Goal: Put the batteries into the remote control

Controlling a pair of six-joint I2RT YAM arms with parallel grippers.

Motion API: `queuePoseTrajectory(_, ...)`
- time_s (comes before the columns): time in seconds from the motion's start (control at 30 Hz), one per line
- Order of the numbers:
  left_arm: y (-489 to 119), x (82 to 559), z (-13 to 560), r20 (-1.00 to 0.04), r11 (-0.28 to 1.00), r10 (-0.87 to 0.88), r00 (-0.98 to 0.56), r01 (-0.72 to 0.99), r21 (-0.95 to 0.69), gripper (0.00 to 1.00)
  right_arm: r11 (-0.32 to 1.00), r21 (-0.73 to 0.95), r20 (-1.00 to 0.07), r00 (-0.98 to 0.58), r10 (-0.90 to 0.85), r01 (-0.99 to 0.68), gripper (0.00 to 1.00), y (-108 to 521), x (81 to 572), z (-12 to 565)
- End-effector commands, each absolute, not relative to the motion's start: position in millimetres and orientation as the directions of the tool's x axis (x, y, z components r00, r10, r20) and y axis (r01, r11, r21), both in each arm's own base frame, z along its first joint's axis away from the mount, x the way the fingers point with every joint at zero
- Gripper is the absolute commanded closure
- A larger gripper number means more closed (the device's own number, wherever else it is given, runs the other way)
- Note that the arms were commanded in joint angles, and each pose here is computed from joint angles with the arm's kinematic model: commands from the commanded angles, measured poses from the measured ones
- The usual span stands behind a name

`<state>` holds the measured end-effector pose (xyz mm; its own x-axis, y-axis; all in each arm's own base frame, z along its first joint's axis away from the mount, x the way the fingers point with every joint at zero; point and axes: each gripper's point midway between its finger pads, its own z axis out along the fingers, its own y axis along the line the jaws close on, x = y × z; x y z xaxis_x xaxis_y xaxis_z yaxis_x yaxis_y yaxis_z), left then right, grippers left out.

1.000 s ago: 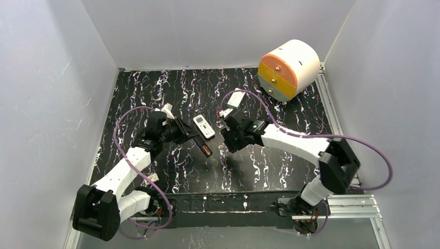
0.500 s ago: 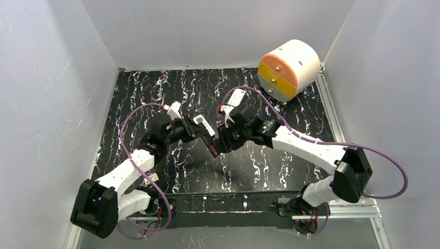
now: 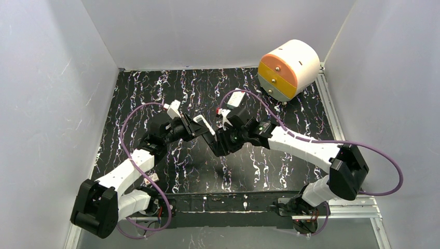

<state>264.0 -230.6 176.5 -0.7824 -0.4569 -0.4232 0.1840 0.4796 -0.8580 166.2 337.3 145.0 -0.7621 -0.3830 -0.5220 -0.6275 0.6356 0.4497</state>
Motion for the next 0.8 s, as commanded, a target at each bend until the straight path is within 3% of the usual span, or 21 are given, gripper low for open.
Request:
queuePoseTrajectory(0.0, -238, 262, 195, -0.416, 0.43, -0.452, -0.789, 0.216, -0.877, 1.0, 0.643, 0.421, -0.538, -0.747, -0.391, -0.64, 0.63, 340, 168, 142)
queuePoseTrajectory(0.77, -249, 253, 192, -0.294, 0.37, -0.431, -0.853, 0.13, -0.92, 1.0, 0.631, 0.332, -0.56, -0.685, -0.467, -0.701, 0.61, 351, 169, 143)
